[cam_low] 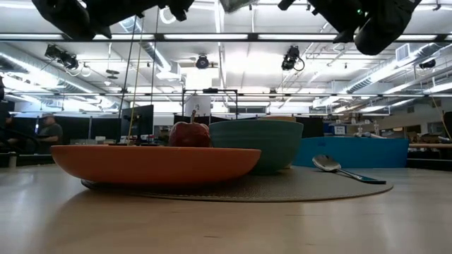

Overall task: Arrange a breakfast setting
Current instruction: Pour the cereal into the blue bowl

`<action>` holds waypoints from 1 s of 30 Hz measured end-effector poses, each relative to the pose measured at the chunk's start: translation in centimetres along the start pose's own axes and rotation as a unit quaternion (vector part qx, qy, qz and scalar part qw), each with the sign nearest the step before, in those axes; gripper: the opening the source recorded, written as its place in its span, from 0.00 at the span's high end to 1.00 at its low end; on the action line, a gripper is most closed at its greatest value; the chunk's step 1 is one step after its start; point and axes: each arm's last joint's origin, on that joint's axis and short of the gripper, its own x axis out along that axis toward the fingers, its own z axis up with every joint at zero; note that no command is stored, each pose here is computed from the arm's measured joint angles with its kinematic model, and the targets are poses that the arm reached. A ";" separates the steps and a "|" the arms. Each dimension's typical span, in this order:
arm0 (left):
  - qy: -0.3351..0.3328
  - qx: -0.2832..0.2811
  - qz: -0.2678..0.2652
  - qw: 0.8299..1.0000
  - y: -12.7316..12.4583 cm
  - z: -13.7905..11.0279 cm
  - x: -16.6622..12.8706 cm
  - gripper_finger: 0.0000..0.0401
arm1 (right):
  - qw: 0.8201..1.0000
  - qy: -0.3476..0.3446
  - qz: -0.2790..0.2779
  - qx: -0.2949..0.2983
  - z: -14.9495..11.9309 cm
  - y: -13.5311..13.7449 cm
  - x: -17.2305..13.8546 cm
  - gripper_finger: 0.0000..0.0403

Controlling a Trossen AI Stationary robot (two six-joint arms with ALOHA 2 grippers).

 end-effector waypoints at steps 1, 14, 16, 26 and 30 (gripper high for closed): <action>0.000 -0.002 -0.007 1.000 -0.1 0.0 0.0 0.23 | 1.000 -0.002 -0.001 -0.003 0.2 -0.1 0.0 0.62; -0.032 0.029 0.029 0.999 1.5 1.1 1.1 0.23 | 1.000 0.002 -0.006 -0.017 0.2 -0.3 -0.1 0.62; -0.032 0.019 0.039 0.999 1.9 1.0 1.9 0.24 | 1.000 0.007 -0.014 -0.019 -0.2 -0.3 -0.1 0.62; -0.021 -0.018 0.081 0.996 3.8 1.4 2.3 0.58 | 0.999 0.018 -0.024 -0.015 -0.4 -0.7 -0.3 0.57; -0.002 -0.016 0.081 0.997 4.1 2.1 1.9 0.79 | 0.999 0.043 -0.028 -0.012 -0.3 -1.1 -0.4 0.48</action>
